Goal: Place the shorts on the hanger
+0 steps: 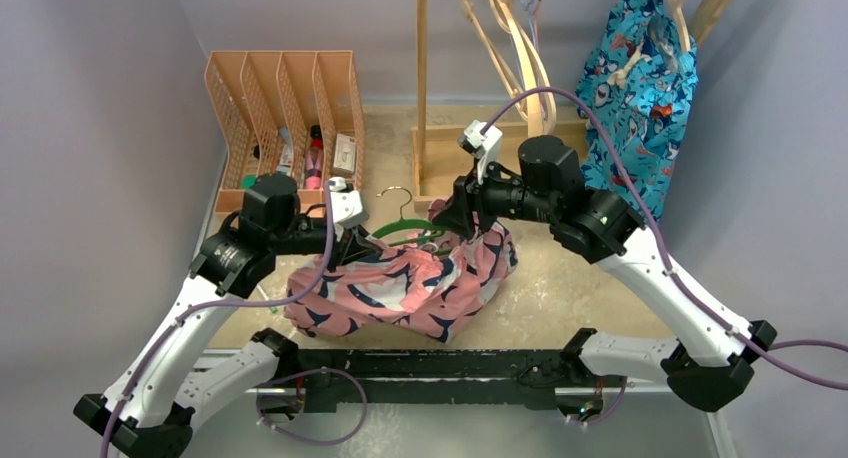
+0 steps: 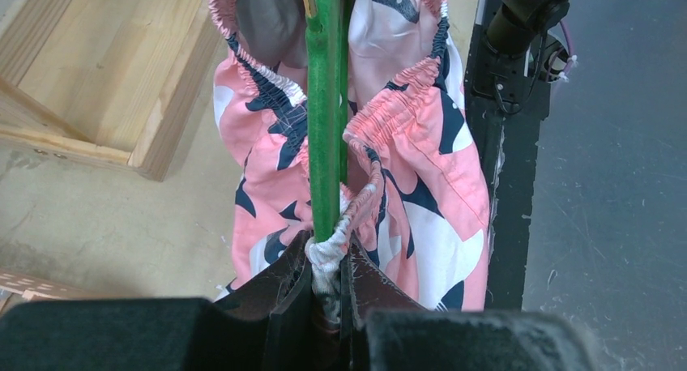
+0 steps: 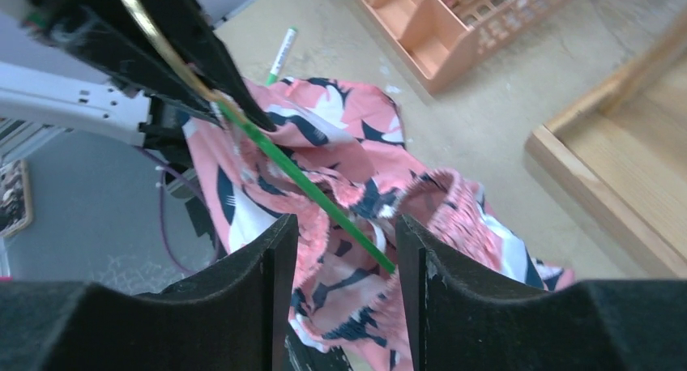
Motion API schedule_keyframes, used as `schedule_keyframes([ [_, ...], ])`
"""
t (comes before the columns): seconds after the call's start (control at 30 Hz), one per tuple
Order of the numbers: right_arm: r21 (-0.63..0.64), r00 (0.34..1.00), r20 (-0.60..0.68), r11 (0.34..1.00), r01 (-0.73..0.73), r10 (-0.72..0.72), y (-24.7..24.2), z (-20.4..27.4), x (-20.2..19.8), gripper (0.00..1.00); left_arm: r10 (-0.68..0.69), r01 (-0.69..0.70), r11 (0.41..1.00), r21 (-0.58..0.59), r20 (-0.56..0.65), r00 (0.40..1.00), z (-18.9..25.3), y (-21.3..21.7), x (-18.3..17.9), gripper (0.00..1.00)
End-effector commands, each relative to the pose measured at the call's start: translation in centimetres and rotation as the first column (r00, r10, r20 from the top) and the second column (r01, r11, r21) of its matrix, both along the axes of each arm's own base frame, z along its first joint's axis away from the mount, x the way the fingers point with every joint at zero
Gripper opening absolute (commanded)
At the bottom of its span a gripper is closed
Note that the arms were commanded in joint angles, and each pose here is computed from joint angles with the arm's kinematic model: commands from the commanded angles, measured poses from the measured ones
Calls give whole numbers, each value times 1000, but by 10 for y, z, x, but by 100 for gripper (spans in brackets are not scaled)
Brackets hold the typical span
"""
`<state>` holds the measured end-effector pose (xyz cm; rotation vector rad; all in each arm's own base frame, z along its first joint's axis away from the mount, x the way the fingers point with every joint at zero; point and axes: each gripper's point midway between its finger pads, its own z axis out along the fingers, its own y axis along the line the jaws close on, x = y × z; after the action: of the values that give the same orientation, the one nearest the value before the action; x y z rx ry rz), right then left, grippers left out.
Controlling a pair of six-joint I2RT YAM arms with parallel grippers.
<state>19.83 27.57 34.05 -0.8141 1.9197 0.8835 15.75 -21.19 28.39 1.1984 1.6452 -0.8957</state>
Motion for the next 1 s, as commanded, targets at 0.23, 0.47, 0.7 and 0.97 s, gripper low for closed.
schedule_keyframes([
  [0.23,99,935,189,942,-322,300,41,27,-23,53,-86,94,992,-83,96,992,30,-13,-2,0],
  [0.47,98,912,223,922,-374,346,52,24,-22,51,-128,140,985,-100,123,984,36,-14,-10,0],
  [0.7,96,886,206,893,-441,416,63,15,-26,39,-107,126,983,-135,140,984,49,-16,-8,2],
  [0.97,79,889,274,913,-400,366,46,35,-29,0,167,-139,976,-165,171,971,80,8,16,18],
])
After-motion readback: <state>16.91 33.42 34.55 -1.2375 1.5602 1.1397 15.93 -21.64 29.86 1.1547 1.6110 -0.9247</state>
